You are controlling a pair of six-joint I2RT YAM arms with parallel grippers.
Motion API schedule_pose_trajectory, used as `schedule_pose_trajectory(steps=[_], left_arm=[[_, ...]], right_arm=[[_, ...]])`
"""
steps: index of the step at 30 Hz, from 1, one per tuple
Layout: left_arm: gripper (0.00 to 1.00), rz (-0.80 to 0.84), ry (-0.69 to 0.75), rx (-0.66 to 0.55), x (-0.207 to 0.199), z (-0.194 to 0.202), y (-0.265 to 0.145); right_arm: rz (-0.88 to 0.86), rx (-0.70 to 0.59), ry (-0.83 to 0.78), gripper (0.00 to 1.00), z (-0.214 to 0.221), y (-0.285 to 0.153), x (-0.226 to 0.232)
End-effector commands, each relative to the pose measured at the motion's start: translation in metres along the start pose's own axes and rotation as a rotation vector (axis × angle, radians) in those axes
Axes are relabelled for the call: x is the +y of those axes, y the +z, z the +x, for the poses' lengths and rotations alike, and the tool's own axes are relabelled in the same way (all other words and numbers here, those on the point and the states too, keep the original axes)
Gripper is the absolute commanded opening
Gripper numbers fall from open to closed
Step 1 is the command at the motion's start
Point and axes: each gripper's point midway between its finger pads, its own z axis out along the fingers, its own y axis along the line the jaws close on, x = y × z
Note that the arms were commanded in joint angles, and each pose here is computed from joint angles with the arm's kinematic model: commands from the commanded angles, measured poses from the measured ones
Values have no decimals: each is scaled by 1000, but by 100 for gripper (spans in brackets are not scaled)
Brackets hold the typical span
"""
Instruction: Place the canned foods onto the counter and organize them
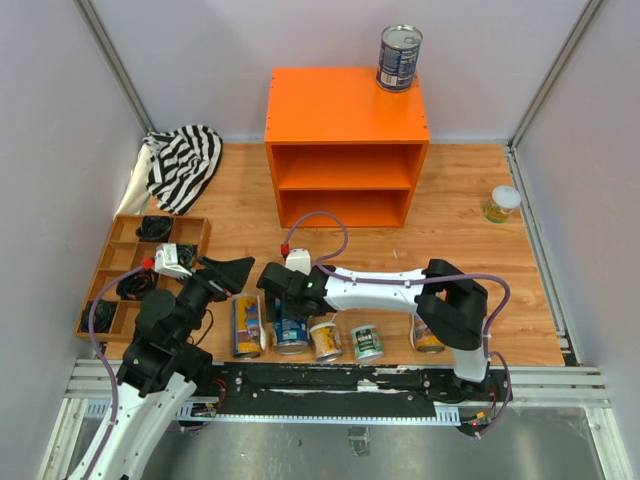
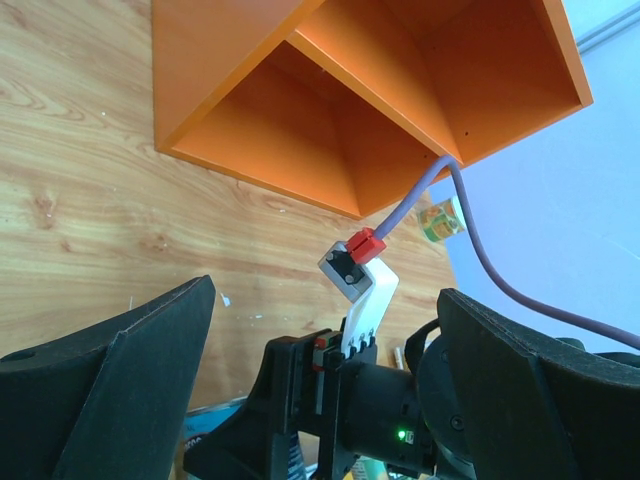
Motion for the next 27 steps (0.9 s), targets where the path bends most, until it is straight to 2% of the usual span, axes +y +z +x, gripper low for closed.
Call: schedule_pose_trajectory(steps=[1,3,9,12,27], left_arm=[[98,34,9,-22,-11,-9,-5],[98,31,9,-21,-10,-8,-5],[98,28,6,-21,-10,-8,-5],[98,26,3,-20,-9,-8,-5],[97,20,-8,-13,-6,-4,-2]], right_arm=[[56,2,-31,55,4,13,-25],[42,-9,-40,47,1,12,-24],[13,-41,-73,14,-9,9,-23],[-6,-62,-89,2,-17,6,-20],[-149,-256,-248,1,-53,-27,-8]])
